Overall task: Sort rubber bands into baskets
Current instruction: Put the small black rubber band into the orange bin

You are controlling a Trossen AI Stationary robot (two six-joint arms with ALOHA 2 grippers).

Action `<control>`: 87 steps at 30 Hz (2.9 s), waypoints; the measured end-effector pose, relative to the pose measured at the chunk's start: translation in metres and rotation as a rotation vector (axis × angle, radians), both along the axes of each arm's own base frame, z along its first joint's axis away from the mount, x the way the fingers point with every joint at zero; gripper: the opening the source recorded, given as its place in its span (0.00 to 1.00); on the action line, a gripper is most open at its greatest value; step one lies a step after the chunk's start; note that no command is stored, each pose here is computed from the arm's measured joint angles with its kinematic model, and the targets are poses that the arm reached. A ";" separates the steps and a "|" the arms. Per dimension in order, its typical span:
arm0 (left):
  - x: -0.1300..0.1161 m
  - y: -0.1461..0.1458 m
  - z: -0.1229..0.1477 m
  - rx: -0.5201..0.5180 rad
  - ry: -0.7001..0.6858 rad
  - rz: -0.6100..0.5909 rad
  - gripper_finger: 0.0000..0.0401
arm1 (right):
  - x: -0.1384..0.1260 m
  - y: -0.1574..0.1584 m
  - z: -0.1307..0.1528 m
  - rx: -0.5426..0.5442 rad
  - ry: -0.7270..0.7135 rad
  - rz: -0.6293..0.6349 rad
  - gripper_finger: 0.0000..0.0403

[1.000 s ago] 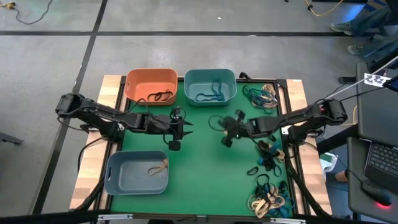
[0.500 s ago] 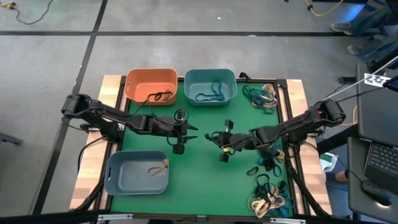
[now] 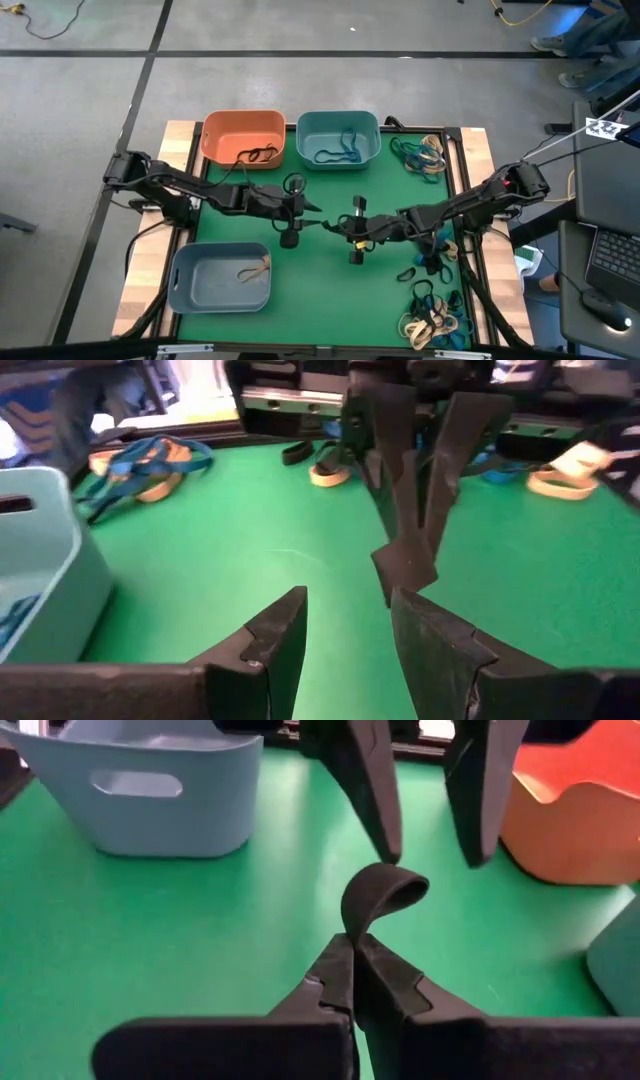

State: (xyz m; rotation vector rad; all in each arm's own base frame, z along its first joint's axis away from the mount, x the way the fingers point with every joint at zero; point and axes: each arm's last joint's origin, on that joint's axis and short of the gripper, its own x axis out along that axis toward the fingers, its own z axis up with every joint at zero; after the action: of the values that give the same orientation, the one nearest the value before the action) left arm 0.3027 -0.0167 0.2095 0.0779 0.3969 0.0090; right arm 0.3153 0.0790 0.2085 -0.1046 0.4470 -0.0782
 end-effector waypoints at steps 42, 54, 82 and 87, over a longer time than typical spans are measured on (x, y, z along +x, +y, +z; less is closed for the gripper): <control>0.008 -0.005 0.003 -0.094 -0.104 -0.108 0.02 | 0.007 0.002 -0.002 -0.050 -0.052 0.028 0.02; 0.007 -0.004 0.000 -0.175 -0.068 -0.075 0.34 | 0.007 0.002 -0.002 -0.051 -0.047 0.028 0.02; 0.006 -0.002 -0.001 -0.125 -0.054 -0.136 0.11 | 0.007 0.002 -0.001 -0.045 -0.061 0.026 0.02; 0.006 -0.002 -0.001 -0.064 -0.060 -0.159 0.02 | 0.007 0.001 -0.001 0.018 -0.073 -0.035 0.03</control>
State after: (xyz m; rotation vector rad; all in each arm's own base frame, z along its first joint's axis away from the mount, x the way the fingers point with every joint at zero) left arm 0.3089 -0.0183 0.2090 0.0461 0.3295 -0.1579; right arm 0.3224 0.0797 0.2077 -0.0762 0.3767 -0.1124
